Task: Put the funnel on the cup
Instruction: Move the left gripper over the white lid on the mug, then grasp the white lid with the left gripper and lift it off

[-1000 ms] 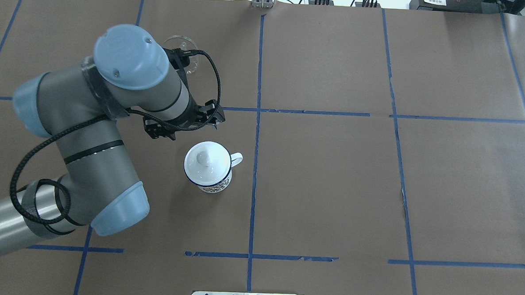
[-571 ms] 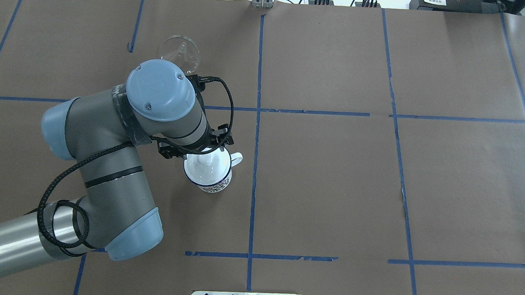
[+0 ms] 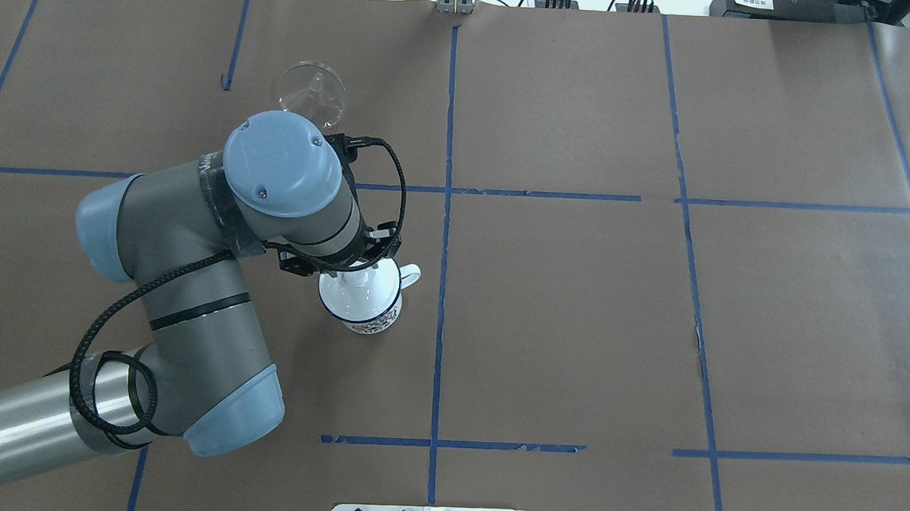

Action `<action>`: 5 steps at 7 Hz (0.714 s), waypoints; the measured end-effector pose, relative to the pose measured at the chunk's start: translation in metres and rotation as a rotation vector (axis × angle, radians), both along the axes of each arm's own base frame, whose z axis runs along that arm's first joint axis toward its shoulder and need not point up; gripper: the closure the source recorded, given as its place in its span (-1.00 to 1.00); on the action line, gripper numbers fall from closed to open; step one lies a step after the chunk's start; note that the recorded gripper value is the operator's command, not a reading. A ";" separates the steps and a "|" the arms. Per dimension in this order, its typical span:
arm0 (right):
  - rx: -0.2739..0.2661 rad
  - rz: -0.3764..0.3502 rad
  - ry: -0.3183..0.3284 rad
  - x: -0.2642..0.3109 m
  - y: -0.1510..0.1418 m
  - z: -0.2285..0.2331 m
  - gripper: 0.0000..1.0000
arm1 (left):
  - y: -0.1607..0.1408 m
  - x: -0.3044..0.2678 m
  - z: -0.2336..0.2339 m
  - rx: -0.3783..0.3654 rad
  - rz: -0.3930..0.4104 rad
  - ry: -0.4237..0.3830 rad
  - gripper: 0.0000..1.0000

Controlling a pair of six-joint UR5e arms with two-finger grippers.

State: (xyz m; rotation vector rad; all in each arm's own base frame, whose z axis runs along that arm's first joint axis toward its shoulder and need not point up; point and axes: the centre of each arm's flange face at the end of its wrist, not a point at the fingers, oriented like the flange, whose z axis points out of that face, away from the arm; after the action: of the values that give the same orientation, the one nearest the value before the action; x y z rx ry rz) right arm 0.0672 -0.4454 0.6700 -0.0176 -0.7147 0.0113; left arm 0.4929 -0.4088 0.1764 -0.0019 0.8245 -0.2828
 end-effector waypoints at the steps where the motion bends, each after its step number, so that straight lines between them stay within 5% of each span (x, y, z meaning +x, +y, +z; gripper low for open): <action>1: 0.000 0.000 0.000 0.000 0.000 0.000 -1.00 | 0.001 0.001 0.000 0.000 0.002 0.001 -0.03; 2: 0.000 0.000 0.000 0.000 0.000 0.000 -1.00 | 0.001 0.000 -0.001 0.001 0.002 0.002 0.12; 3: 0.000 0.000 0.000 0.000 0.000 0.000 -1.00 | 0.002 0.000 -0.002 0.001 0.003 0.004 0.79; 4: 0.000 0.000 0.000 0.000 0.000 0.000 -1.00 | 0.002 0.000 -0.002 0.002 0.004 0.005 1.00; 5: 0.000 0.000 0.000 0.000 0.000 0.000 -1.00 | 0.003 -0.001 -0.003 0.003 0.004 0.006 1.00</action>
State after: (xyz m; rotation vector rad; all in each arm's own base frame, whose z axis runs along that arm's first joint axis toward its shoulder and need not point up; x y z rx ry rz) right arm 0.0672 -0.4454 0.6700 -0.0176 -0.7146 0.0113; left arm 0.4915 -0.4058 0.1736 -0.0020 0.8307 -0.2781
